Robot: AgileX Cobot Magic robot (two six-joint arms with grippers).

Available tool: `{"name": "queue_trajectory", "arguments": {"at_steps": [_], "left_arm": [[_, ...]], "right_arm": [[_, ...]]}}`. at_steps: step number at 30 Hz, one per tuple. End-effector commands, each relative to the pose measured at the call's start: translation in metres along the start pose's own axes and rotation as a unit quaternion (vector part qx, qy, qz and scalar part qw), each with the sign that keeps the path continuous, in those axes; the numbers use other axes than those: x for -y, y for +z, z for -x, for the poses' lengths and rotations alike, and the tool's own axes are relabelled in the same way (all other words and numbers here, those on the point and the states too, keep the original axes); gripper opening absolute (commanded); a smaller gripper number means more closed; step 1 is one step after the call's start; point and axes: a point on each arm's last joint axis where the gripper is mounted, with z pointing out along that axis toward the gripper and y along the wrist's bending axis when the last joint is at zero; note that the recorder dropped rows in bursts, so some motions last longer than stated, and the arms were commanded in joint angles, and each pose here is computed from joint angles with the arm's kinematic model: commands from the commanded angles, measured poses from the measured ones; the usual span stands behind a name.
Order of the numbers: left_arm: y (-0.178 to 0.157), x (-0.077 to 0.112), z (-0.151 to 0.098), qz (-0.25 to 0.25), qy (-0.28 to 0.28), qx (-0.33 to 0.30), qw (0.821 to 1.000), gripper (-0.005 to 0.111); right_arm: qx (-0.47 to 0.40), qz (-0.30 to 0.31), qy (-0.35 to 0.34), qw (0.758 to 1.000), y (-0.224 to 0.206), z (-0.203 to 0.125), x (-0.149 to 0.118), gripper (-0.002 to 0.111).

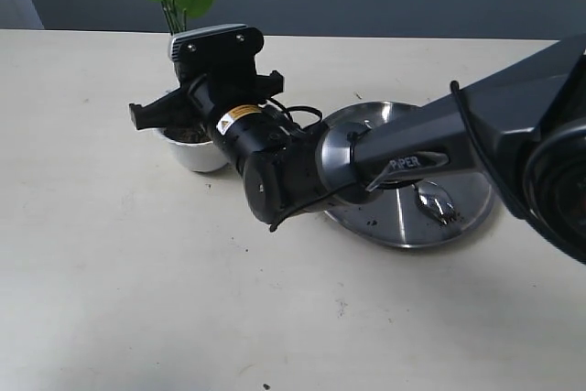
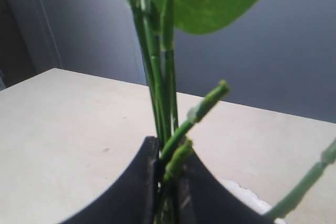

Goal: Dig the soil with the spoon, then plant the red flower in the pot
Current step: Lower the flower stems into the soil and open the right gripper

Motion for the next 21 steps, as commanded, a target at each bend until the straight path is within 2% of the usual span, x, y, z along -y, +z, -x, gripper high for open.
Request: {"name": "queue_trajectory", "arguments": {"at_steps": [1, 21], "left_arm": [[-0.0002, 0.0001, 0.0003, 0.000, -0.003, 0.005, 1.000, 0.000], [-0.0002, 0.0002, 0.0000, -0.001, -0.003, 0.004, 1.000, 0.000]], "right_arm": [[-0.142, 0.014, -0.009, 0.990, -0.0038, -0.0450, 0.0024, -0.001], [-0.179, 0.003, 0.012, 0.984, -0.0058, -0.0520, 0.0036, -0.001]]}}
